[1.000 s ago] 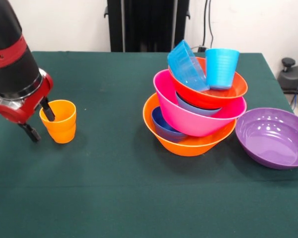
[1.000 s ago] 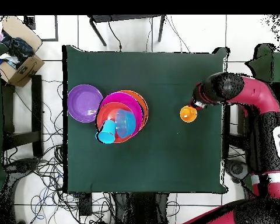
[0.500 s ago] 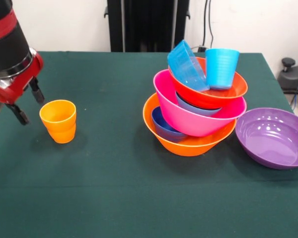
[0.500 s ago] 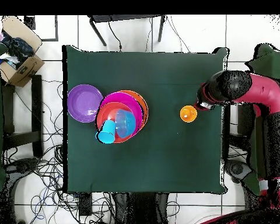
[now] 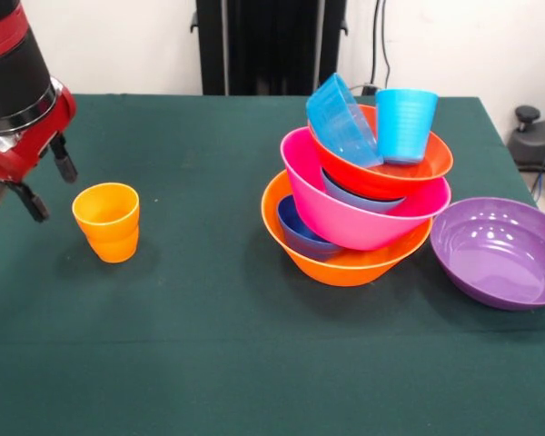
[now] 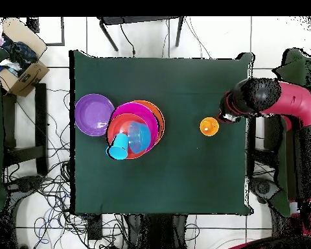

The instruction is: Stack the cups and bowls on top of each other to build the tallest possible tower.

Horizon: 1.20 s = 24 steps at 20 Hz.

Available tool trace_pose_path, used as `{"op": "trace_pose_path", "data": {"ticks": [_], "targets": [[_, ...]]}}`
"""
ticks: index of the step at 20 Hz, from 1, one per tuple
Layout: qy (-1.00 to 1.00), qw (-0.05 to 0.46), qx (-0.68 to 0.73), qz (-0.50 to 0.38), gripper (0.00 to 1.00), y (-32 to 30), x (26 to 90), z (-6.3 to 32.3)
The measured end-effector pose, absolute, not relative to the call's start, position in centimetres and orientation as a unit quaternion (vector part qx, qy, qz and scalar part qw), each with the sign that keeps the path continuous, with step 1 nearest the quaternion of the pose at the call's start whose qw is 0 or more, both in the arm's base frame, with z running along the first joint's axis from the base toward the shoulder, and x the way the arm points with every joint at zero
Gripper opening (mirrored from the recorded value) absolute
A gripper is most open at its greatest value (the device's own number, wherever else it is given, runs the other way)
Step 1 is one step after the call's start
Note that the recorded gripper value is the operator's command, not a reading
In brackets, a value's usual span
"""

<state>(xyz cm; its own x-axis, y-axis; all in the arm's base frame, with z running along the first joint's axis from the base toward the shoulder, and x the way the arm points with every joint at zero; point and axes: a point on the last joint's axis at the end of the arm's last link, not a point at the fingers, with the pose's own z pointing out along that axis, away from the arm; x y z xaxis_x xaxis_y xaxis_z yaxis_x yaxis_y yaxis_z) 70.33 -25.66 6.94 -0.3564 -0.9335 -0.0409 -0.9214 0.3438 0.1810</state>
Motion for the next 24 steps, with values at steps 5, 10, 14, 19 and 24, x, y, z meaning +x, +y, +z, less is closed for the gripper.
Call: {"op": "trace_pose_path", "data": {"ticks": [5, 10, 14, 19, 24], "targets": [[-0.818, 0.035, 0.566, -0.092, 1.00, -25.4, 70.2, 6.5], [-0.818, 0.035, 0.566, -0.101, 1.00, -25.1, 69.8, 5.7], [-0.818, 0.032, 0.564, -0.107, 1.00, -25.1, 69.4, 4.8], [-0.819, 0.022, 0.562, -0.112, 1.00, -25.0, 68.7, 3.2], [-0.821, 0.012, 0.558, -0.116, 1.00, -25.1, 68.1, 2.0]]}}
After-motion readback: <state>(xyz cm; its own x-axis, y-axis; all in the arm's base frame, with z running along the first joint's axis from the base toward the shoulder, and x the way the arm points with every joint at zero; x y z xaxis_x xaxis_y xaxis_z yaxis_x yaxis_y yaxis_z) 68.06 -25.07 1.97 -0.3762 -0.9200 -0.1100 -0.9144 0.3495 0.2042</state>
